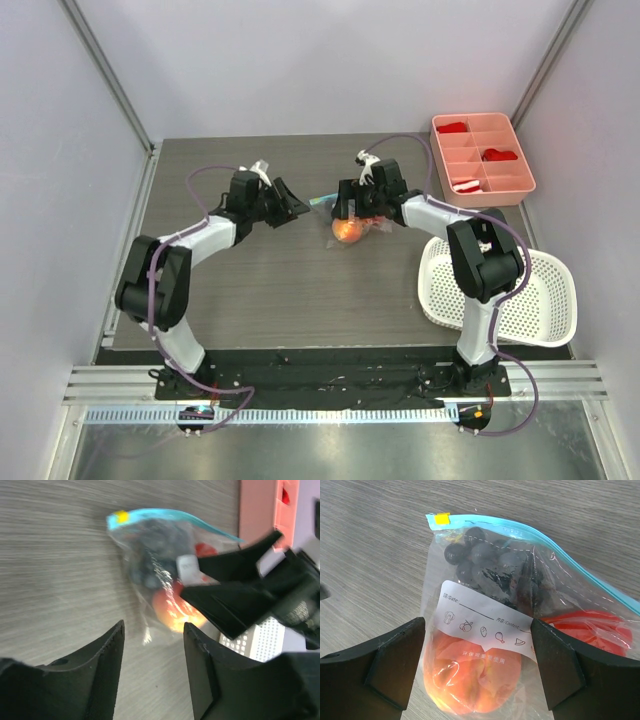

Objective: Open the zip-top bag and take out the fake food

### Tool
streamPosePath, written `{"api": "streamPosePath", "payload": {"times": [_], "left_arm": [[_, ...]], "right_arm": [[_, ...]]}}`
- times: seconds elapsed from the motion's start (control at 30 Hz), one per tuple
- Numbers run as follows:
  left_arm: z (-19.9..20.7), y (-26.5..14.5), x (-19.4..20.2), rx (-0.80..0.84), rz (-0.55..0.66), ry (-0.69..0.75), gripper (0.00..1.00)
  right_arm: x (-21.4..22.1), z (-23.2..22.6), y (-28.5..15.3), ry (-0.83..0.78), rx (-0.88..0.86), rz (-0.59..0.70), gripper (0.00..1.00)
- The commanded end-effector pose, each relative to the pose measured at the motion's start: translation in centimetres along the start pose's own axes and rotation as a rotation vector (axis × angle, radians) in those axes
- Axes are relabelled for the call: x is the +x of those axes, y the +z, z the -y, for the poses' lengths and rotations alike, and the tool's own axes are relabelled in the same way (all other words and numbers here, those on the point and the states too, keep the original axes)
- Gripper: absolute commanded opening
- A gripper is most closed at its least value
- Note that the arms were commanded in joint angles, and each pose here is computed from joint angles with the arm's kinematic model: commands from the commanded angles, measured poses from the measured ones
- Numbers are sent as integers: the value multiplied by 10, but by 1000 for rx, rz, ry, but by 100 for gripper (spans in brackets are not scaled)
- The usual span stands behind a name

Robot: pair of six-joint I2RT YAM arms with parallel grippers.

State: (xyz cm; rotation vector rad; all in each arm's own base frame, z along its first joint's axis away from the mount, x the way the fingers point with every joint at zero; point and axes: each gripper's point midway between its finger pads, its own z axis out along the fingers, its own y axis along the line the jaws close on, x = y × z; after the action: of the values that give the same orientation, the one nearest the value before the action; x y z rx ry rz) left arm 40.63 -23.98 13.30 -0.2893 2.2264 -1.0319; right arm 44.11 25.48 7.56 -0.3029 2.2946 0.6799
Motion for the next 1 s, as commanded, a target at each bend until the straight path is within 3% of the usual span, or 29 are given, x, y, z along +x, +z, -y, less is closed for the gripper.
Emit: {"api": "streamPosePath", "payload": {"times": [0.0,0.13,0.5,0.97], "left_arm": [[-3,23,-42,73,46,-7,47],[-20,54,-48,123,-28,-43,40],[-29,92,-54,210,-44,-52,25],[-61,111,-32,163,-104,-64,24]], "right_arm": [[-11,-15,-12,-11,-58,36,91],[-9,-16,-15,-20,-60,34,91],[-16,-14,-13,-15,-85,59,91],[-14,-14,-11,-3,-97,56,91]]}}
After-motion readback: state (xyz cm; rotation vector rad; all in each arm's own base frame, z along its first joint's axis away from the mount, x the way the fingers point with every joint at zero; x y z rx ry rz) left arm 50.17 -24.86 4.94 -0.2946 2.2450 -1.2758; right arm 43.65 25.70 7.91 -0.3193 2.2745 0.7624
